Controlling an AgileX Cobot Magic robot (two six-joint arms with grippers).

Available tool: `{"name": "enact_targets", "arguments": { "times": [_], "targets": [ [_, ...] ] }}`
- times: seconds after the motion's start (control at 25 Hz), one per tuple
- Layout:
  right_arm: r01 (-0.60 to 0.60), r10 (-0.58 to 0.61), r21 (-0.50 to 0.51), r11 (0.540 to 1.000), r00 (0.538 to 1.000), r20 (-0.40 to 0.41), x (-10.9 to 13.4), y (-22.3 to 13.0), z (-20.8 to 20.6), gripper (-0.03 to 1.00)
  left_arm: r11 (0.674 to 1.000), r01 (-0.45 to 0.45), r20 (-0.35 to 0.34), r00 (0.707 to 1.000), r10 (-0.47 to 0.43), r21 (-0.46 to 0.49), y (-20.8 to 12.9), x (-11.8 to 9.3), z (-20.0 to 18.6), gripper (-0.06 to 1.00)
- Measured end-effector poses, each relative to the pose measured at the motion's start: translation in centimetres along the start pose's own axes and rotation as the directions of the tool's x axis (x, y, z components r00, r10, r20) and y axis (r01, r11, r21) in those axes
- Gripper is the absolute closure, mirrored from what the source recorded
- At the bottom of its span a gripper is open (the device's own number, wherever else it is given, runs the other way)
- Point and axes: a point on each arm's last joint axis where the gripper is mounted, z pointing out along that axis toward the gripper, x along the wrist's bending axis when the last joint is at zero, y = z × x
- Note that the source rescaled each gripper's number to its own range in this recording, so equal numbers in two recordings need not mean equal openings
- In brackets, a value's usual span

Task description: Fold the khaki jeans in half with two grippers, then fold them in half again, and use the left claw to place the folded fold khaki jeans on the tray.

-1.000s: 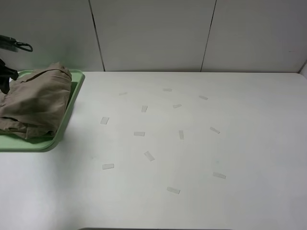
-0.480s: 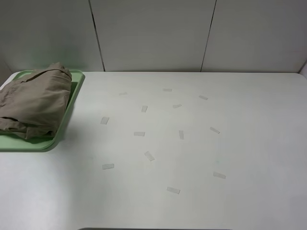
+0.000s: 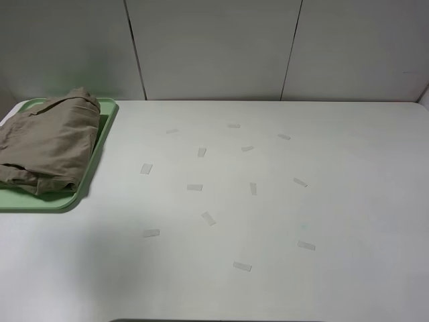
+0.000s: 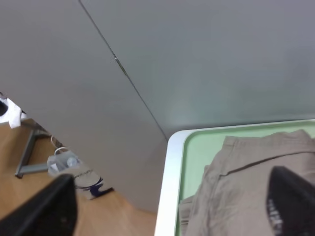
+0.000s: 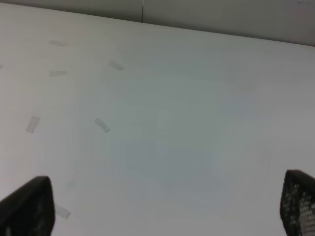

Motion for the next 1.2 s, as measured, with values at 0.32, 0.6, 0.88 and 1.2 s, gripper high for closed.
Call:
{"name": "enact_targets", "arguments": {
  "times": [0.32,0.6,0.88,1.2],
  "targets": [
    [0.000,0.000,0.001,1.000,1.000,0.000,0.0,0.0,0.0,-0.03,0.992,0.048,-0.002,0.999,-0.049,-0.117,-4.5,-0.5,-7.2,-0.06],
    [0.000,0.000,0.001,1.000,1.000,0.000,0.0,0.0,0.0,-0.03,0.990,0.096,0.064,0.994,-0.090,-0.104,-8.4,-1.4,-12.6,-0.06],
    [0.000,0.000,0.001,1.000,1.000,0.000,0.0,0.0,0.0,-0.03,0.981,0.164,0.148,0.978,-0.148,-0.101,-10.6,-2.2,-16.0,-0.06],
    [0.000,0.000,0.001,1.000,1.000,0.000,0.0,0.0,0.0,-0.03,0.965,0.229,0.245,0.950,-0.192,-0.132,-13.8,-3.9,-17.5,-0.06]
  ]
}}
